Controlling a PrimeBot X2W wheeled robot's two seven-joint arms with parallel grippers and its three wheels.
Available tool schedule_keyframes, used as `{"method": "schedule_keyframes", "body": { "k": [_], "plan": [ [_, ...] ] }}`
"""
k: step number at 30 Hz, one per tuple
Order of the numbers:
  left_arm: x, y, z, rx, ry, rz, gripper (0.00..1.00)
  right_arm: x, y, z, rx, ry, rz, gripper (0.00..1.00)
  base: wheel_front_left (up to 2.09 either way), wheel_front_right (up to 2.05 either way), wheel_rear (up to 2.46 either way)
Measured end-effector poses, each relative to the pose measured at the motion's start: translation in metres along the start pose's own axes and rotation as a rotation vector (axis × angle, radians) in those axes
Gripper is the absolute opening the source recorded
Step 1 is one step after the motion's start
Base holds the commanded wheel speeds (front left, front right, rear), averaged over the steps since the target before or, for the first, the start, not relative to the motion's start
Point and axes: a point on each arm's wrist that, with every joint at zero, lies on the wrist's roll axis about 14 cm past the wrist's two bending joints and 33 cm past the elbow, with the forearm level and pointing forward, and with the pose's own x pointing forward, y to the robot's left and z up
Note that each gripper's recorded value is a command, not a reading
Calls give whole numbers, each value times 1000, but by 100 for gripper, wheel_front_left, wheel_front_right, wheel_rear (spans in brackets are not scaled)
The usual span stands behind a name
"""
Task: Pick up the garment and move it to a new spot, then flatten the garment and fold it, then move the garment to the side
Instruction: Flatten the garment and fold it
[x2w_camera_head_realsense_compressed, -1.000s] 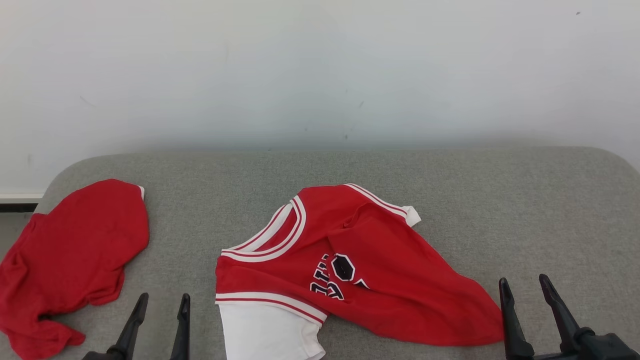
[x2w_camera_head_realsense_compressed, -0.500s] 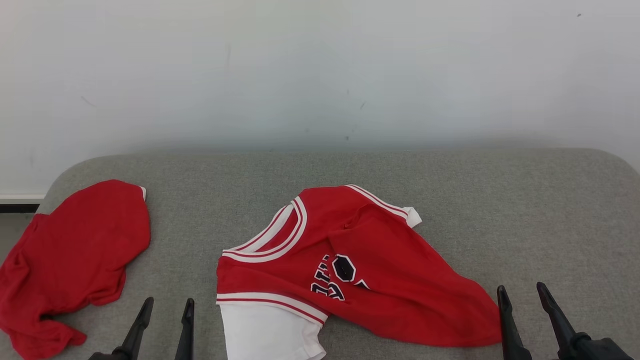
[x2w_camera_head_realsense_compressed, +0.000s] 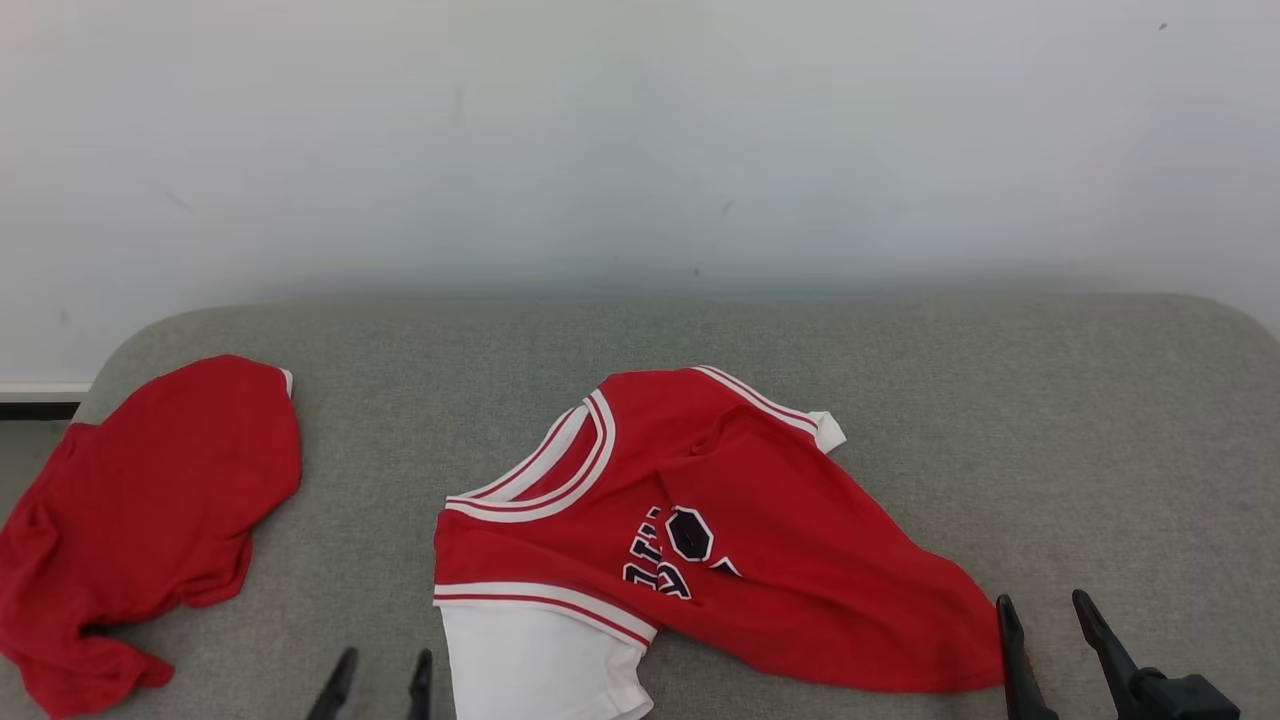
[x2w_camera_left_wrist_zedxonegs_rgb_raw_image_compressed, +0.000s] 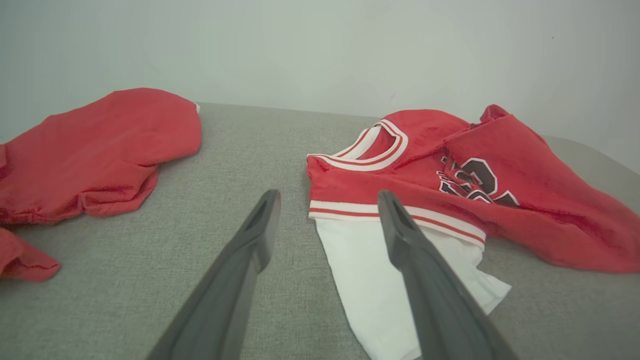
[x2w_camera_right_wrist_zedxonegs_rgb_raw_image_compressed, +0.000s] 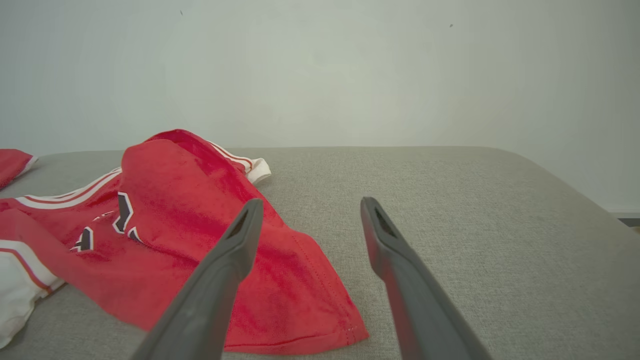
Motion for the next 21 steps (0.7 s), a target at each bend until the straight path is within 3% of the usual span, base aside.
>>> {"method": "schedule_keyframes", "body": {
  "k": [14,21],
  "plan": [
    [-13,-43,-81,-55,267,-108,100,7,-27,-71,-1,256,-57,100,0,0,0],
    [-14,-42,-100,-86,331,-91,100,14,-31,-86,21,313,-77,100,0,0,0]
  ]
}}
